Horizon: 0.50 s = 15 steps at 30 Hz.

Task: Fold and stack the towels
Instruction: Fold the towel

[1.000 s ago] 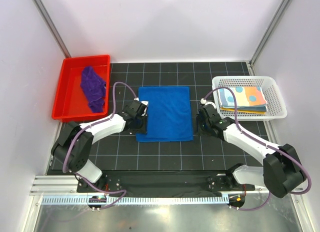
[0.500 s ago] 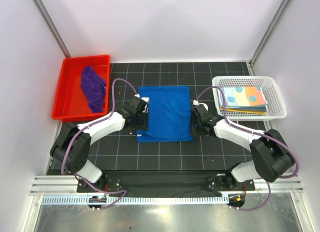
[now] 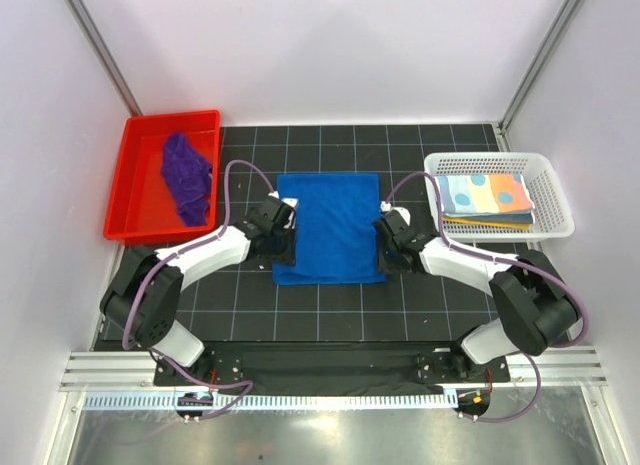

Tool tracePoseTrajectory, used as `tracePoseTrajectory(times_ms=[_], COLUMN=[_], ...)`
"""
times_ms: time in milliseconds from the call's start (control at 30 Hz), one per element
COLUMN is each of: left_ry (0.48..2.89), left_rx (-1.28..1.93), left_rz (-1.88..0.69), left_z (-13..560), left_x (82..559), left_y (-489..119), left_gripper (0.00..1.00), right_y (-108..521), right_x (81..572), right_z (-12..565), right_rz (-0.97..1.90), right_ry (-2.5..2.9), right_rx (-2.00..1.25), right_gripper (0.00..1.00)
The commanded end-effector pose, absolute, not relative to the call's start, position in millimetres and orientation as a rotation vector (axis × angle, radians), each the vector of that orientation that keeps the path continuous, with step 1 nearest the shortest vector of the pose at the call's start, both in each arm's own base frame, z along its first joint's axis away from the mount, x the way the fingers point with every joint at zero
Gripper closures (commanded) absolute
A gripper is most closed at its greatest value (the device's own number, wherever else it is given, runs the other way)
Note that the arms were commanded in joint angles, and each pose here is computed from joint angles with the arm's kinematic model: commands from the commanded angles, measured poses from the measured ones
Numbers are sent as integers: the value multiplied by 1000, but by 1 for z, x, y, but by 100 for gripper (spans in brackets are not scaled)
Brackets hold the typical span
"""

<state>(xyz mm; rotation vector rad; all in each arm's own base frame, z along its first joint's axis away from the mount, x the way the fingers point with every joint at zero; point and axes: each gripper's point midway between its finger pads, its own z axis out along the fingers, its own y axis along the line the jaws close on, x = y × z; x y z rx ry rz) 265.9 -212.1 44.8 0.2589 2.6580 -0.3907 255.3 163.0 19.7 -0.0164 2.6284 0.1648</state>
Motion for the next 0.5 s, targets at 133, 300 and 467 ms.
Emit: tracePoseTrajectory(times_ms=[133, 300, 467], left_ry=[2638, 2641, 2643], left_rx=[281, 279, 279], left_rz=[-418, -415, -407], left_z=[48, 46, 45], left_x=[262, 261, 260], left_y=[-214, -213, -211], left_gripper=[75, 75, 75], right_y=[173, 174, 170], right_x=[273, 270, 268], right_z=[33, 35, 46], right_rz=[195, 206, 200], right_ry=[2555, 2557, 2540], right_rx=[18, 9, 8], right_gripper=[77, 85, 92])
